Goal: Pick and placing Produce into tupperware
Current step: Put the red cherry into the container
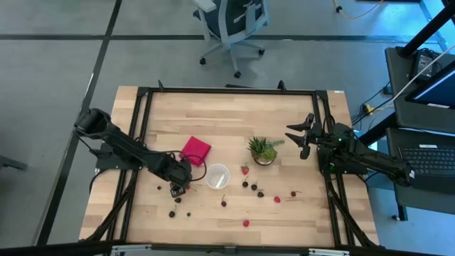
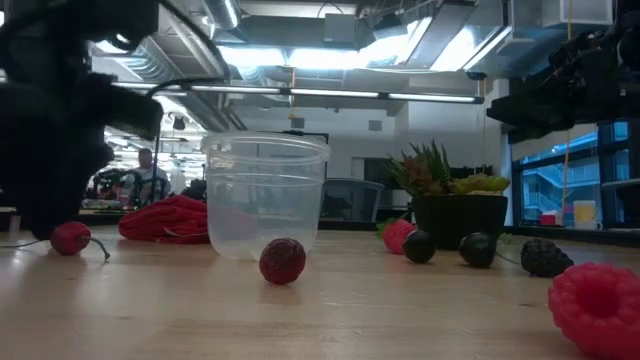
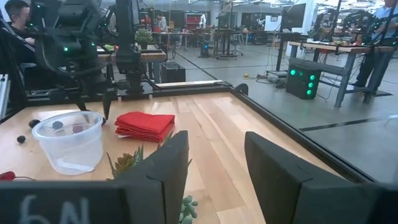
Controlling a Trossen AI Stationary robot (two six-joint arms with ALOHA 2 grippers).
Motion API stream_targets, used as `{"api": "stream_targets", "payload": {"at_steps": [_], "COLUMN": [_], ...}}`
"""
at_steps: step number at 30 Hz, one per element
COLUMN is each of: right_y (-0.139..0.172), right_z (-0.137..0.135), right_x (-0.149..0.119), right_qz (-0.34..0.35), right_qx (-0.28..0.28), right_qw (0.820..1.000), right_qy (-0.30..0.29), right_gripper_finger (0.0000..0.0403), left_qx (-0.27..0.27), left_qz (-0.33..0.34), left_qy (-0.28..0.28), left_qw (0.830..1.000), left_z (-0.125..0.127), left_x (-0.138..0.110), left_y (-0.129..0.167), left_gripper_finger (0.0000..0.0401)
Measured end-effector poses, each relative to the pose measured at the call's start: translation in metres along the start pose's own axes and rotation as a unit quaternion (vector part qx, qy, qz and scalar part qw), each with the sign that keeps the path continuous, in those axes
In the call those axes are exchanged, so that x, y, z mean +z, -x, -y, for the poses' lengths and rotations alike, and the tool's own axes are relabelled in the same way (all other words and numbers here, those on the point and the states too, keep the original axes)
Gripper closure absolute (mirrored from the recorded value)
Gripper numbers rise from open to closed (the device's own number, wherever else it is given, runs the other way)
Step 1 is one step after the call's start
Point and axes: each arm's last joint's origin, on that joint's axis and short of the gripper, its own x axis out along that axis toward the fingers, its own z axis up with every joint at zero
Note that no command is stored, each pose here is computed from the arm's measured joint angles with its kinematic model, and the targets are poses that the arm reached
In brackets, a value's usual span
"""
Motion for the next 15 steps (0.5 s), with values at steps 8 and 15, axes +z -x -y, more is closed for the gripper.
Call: {"api": "stream_targets", "payload": {"at_steps": [8,15], "right_y": [0.0,0.0], "right_z": [0.0,0.0], "right_x": [-0.0001,-0.0002], "right_qz": [-0.001,-0.001], "right_qx": [0.0,0.0], "right_qw": [1.0,1.0], "right_qy": [0.0,0.0], "right_gripper_finger": [0.0242,0.0242], "left_qx": [0.011,0.009], "left_qz": [-0.019,-0.022], "left_qy": [0.008,0.018], "left_qw": [1.0,1.0], "left_z": [-0.0013,-0.0054], "left_x": [0.0037,0.0066], "left_y": [-0.0094,-0.0091], "left_gripper_finger": [0.021,0.0242]}}
